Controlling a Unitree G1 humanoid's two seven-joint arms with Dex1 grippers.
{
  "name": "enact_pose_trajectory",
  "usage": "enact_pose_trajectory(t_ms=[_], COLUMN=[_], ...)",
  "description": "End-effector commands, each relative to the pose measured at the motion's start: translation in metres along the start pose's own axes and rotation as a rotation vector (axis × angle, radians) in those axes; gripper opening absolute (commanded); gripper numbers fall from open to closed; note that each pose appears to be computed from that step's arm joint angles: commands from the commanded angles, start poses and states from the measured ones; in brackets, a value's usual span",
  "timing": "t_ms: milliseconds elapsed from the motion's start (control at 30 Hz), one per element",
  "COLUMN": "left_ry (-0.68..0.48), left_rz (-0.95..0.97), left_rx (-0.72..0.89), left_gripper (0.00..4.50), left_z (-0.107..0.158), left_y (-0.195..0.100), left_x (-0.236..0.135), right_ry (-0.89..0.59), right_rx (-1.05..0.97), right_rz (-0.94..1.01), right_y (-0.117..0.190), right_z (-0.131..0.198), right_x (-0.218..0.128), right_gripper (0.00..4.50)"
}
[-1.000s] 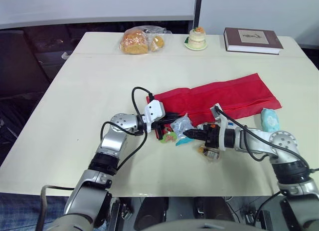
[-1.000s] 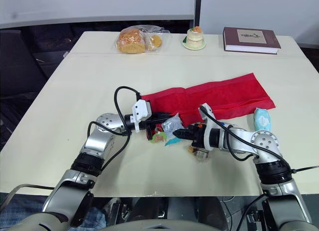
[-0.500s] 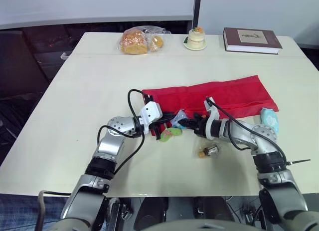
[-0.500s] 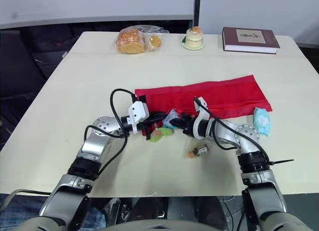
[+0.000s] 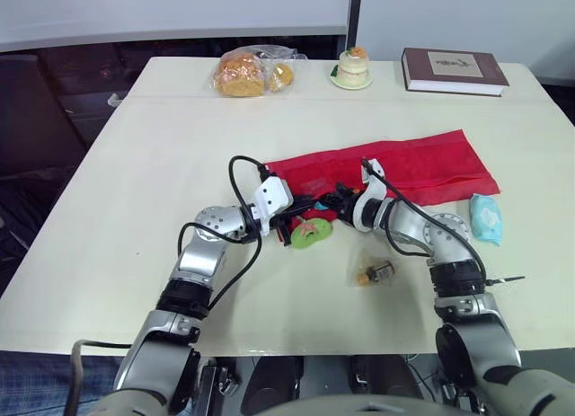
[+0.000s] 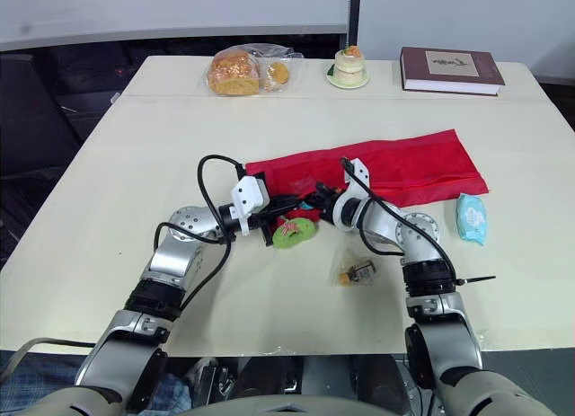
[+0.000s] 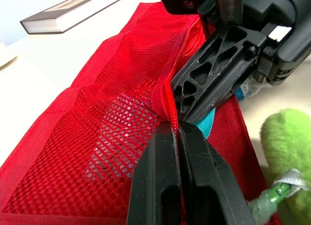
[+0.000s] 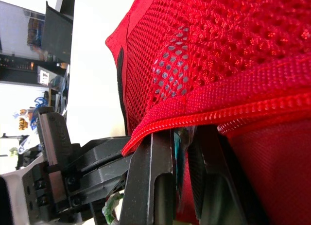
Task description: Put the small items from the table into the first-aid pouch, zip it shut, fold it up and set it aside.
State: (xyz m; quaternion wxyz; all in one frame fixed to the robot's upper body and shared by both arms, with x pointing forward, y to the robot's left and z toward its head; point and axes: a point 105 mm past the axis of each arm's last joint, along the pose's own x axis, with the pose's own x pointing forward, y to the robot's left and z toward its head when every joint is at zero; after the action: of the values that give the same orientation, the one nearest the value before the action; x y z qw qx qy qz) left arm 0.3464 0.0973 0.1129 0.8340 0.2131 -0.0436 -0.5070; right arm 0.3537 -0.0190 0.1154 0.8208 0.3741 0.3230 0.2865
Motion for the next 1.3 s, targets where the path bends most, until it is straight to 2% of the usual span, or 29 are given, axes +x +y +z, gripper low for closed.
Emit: enact_pose_trajectory(t_ms=[33,100,300,500,533,567,633,867,1000,1167,1300], left_ry=[0.001,-0.004,-0.024,-0.013,-0.015,-0.020,-0.031,-0.056,-0.062,-0.058,-0.060], left_rz=[-0.024,-0.005,-0.028,-0.031,-0.029,-0.029,-0.027,-0.049,-0.072,-0.098,-0.105], left_rx=[0.006,-0.010,-0.066,-0.111,-0.119,-0.127,-0.139,-0.155,-0.156,-0.142,-0.142], left_gripper=[0.00,0.00,0.00,0.00,0.00,0.00,0.00,0.00,0.00,0.00,0.00], left_z=[-0.001,0.000,0.001,-0.003,-0.004,-0.004,-0.002,0.000,0.001,0.001,0.001], left_y=[-0.002,0.005,0.013,0.027,0.029,0.030,0.031,0.027,0.021,0.014,0.010], left_x=[0.002,0.000,-0.006,-0.010,-0.010,-0.009,-0.008,-0.004,-0.003,-0.002,-0.001], right_ry=[-0.042,-0.005,0.044,0.038,0.032,0.033,0.046,0.007,-0.045,-0.144,-0.168], right_rx=[-0.139,-0.229,-0.490,-0.802,-0.844,-0.904,-0.983,-1.094,-1.115,-1.104,-1.144], right_rz=[0.109,0.128,0.189,0.224,0.217,0.195,0.154,0.066,0.044,0.031,-0.042], right_y=[0.031,0.032,0.038,0.049,0.048,0.045,0.035,0.021,0.024,0.044,0.039], right_z=[0.012,0.005,-0.004,-0.006,-0.006,-0.007,-0.010,-0.006,0.001,0.017,0.026], right_x=[-0.011,-0.020,-0.043,-0.048,-0.046,-0.043,-0.036,-0.011,0.004,0.030,0.043], right_gripper=[1.28,1.88,1.88,1.88,1.36,1.12,0.08,0.08,0.08,0.08,0.08])
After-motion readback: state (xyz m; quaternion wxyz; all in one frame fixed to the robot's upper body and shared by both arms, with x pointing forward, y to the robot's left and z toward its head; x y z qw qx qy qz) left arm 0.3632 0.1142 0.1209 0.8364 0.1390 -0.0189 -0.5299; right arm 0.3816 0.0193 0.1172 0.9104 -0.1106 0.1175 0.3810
